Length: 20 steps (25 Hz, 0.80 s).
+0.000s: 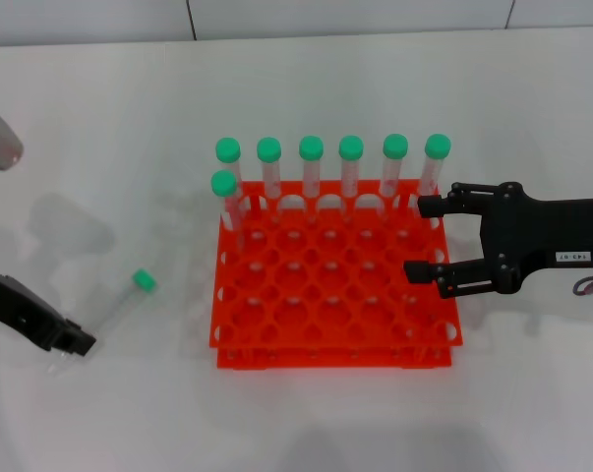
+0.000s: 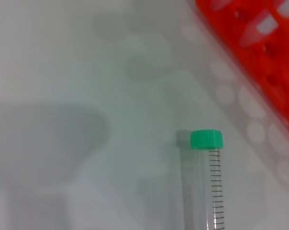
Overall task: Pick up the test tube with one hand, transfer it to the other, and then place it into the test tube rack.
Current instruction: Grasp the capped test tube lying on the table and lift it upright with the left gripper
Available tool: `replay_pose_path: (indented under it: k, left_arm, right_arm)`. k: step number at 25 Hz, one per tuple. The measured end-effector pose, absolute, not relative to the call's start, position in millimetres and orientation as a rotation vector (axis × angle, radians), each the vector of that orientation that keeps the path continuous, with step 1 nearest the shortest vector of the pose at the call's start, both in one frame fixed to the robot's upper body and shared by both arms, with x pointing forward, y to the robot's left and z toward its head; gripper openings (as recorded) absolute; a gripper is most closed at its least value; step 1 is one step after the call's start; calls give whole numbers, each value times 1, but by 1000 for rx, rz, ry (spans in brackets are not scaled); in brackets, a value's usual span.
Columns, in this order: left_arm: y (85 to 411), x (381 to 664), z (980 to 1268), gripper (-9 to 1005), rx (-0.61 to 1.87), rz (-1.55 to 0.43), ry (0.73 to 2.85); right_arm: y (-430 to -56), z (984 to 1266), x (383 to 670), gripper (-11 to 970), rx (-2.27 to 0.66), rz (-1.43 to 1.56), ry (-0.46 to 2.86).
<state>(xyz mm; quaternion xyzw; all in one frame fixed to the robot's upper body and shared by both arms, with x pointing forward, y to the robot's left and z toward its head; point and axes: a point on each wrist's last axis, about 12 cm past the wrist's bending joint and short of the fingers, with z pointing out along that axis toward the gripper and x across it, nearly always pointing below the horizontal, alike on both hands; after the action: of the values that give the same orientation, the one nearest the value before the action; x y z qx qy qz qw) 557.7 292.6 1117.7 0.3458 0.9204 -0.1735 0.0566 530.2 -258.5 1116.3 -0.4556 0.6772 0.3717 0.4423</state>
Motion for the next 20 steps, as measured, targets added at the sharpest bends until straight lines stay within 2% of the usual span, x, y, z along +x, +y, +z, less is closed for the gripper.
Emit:
replay_pose_path:
  k: [6,13,20]
  left_arm:
    - [308,564,1131,193,930,-540,2720]
    - [327,575,1158,193,770,-581,2427]
    - [333,578,1167,194,692,-622,2158]
  right_arm:
    - [-259,1117,532,856,-1114,911,1679]
    - [-260,1116,535,857,-1095,885,1687]
    - [-261,1118,538,856,-1077,872,1683]
